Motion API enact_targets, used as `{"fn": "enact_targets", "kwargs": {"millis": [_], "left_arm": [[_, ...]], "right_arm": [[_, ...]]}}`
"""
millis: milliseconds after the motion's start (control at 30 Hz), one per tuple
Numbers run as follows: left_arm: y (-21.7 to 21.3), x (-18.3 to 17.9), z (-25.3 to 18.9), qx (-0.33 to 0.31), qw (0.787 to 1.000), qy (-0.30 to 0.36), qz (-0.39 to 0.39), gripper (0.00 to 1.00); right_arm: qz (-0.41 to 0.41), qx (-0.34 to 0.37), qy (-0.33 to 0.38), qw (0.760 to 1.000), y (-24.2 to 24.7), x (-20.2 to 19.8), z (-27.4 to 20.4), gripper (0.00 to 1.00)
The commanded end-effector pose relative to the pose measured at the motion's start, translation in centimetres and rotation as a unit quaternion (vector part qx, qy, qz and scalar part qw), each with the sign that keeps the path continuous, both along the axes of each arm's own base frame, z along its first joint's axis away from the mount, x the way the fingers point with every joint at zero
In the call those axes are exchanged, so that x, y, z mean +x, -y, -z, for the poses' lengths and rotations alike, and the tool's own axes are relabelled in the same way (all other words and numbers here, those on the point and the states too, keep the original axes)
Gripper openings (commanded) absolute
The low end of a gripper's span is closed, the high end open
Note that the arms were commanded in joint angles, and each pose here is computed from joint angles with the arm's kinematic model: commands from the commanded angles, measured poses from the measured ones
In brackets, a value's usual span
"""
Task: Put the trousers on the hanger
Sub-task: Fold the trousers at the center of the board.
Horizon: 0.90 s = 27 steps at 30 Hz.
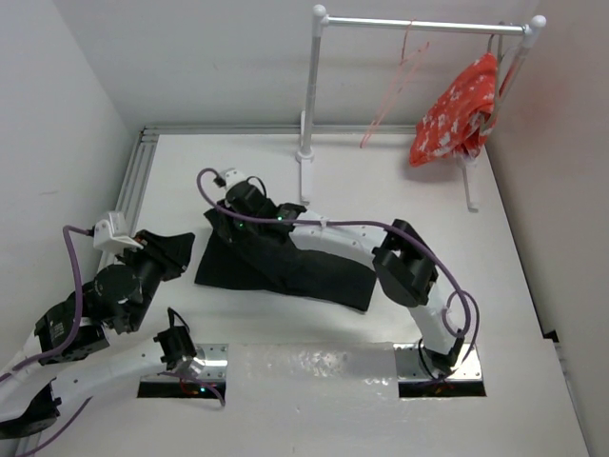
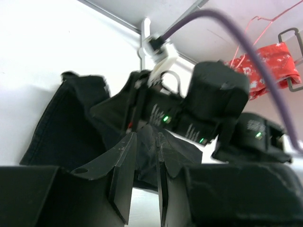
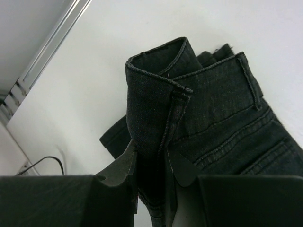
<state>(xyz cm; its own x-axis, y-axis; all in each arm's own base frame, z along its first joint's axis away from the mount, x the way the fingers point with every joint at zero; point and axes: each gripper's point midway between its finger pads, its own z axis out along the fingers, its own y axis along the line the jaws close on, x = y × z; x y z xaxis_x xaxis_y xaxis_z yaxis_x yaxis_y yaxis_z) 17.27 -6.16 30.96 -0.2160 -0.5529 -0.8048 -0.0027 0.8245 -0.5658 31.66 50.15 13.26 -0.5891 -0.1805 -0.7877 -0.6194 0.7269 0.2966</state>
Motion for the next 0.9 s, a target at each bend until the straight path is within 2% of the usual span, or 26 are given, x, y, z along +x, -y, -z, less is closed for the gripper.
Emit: {"fn": "enact_targets", "kwargs": {"millis": [0, 67, 200, 267, 333, 367, 467, 500, 567, 600, 633, 700, 733, 767, 800, 833, 867], "left_arm": [[-0.5, 0.2, -0.5, -0.006, 1.000, 0.006, -0.016, 0.21], [-0.5, 0.3, -0.3, -0.006, 1.000, 0.005, -0.021, 0.21], [-0.5, 0.6, -0.3, -0.003, 1.000, 0.007, -0.029, 0.21], [-0.7, 0.7, -0.5, 0.001, 0.999, 0.011, -0.036, 0.22], [-1.0, 0.9, -0.9, 0.002, 0.999, 0.013, -0.047, 0.21], [-1.1, 0.9, -1.0, 0.004, 0.999, 0.014, -0.050, 0.22], [-1.8, 1.1, -0.9, 0.010, 0.997, 0.015, -0.072, 0.22], [-2.0, 1.2, -0.7, 0.015, 0.996, 0.014, -0.084, 0.23], [-1.8, 1.6, -0.1, 0.029, 0.995, 0.008, -0.094, 0.23], [-1.7, 1.8, 0.0, 0.031, 0.994, 0.005, -0.101, 0.24], [-1.5, 2.0, 0.1, 0.036, 0.994, 0.002, -0.104, 0.24], [-0.4, 2.5, 0.2, 0.043, 0.994, -0.007, -0.101, 0.24], [0.0, 2.7, 0.4, 0.046, 0.994, -0.010, -0.099, 0.24], [0.7, 3.0, 1.0, 0.056, 0.994, -0.017, -0.096, 0.24], [1.8, 3.4, 1.0, 0.048, 0.995, -0.015, -0.084, 0.24], [2.5, 3.7, 1.4, 0.048, 0.996, -0.015, -0.078, 0.23], [4.1, 4.3, 2.5, 0.049, 0.996, -0.020, -0.067, 0.23]], "right_arm": [[-0.034, 0.048, 0.026, 0.998, -3.3, -1.2, -1.2, 0.00], [-0.056, 0.033, 0.005, 0.998, -4.8, -2.8, 1.9, 0.02], [-0.094, 0.030, -0.024, 0.995, -7.4, -6.0, 4.9, 0.10], [-0.099, 0.035, -0.029, 0.994, -8.3, -6.6, 5.0, 0.22], [-0.108, 0.026, -0.032, 0.993, -8.6, -7.5, 5.6, 0.41], [-0.109, 0.024, -0.034, 0.993, -8.5, -7.8, 5.6, 0.45], [-0.109, 0.026, -0.033, 0.993, -7.5, -8.2, 4.2, 0.52], [-0.111, 0.033, -0.026, 0.993, -6.7, -8.5, 2.6, 0.59], [-0.113, 0.023, -0.025, 0.993, -5.0, -9.2, 2.2, 0.65], [-0.106, 0.041, -0.003, 0.993, -4.2, -9.1, -1.1, 0.68], [-0.104, 0.040, 0.004, 0.994, -3.2, -9.3, -1.8, 0.71], [-0.087, 0.015, 0.009, 0.996, 0.0, -9.7, -0.9, 0.71], [-0.077, 0.031, 0.025, 0.996, 1.6, -9.9, -3.5, 0.66], [-0.067, 0.006, 0.016, 0.998, 4.1, -10.6, -0.9, 0.58], [-0.049, 0.001, 0.017, 0.999, 5.8, -10.6, -0.7, 0.45], [-0.017, 0.014, 0.037, 0.999, 7.9, -10.2, -2.5, 0.20], [0.008, -0.002, 0.026, 1.000, 10.7, -10.0, 0.0, 0.13]]}}
